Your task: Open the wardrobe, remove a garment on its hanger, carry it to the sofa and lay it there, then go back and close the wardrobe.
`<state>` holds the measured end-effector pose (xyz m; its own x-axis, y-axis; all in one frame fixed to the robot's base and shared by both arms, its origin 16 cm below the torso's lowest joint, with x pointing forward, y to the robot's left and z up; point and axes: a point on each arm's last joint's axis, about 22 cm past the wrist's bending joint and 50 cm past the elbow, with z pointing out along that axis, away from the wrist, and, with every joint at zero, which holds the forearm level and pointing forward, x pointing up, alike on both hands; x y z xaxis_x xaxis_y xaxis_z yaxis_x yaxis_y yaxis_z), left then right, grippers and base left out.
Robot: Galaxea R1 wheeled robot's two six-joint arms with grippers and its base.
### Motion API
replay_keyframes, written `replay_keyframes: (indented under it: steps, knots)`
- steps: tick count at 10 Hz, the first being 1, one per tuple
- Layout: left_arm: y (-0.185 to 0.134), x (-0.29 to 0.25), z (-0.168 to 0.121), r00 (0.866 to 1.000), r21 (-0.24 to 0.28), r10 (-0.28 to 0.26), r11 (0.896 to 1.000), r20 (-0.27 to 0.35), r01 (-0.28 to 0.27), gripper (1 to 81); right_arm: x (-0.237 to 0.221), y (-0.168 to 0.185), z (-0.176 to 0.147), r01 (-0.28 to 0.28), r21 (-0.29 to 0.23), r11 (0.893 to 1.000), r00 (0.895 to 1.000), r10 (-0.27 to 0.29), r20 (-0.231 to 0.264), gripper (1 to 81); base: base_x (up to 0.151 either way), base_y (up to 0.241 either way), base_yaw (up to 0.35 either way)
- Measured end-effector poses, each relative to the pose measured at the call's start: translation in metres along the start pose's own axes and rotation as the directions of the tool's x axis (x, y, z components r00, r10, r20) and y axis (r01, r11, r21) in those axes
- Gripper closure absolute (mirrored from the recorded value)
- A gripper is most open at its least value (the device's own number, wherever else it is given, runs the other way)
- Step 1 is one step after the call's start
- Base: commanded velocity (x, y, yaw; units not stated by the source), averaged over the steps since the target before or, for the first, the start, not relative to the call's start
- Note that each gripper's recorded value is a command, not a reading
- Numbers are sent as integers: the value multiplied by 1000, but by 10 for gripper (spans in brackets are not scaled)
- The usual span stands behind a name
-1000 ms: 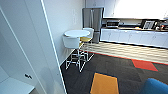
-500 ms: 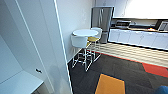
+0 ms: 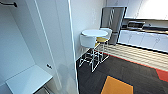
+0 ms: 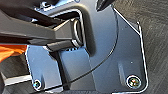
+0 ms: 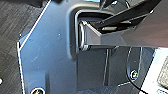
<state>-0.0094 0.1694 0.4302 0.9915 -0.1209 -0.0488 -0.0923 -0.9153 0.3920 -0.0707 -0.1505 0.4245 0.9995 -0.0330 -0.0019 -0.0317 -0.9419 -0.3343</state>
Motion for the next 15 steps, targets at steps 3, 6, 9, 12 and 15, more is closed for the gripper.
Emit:
replay_keyframes:
  steps: [3,6,9,12,15]
  knots:
    - [0,-1,0,1000,0,0,1000,1,0,10,0,0,0,0,-1,1000,1000,0,0,10,0,0,245]
    - [0,4,0,1000,0,3,1000,-6,-3,10,-2,-2,0,0,2,1000,1000,0,5,10,0,0,245]
    - [2,0,1,1000,-2,1,1000,2,-1,10,4,-1,1,2,0,1000,1000,-2,-6,10,0,0,245]
    - [2,2,1,1000,-1,2,1000,0,-2,10,-1,1,0,0,-3,1000,1000,0,1,10,0,0,245]
    - [4,-1,1,1000,-3,4,1000,3,-4,10,0,2,0,1,-5,1000,1000,-1,1,10,0,0,245]
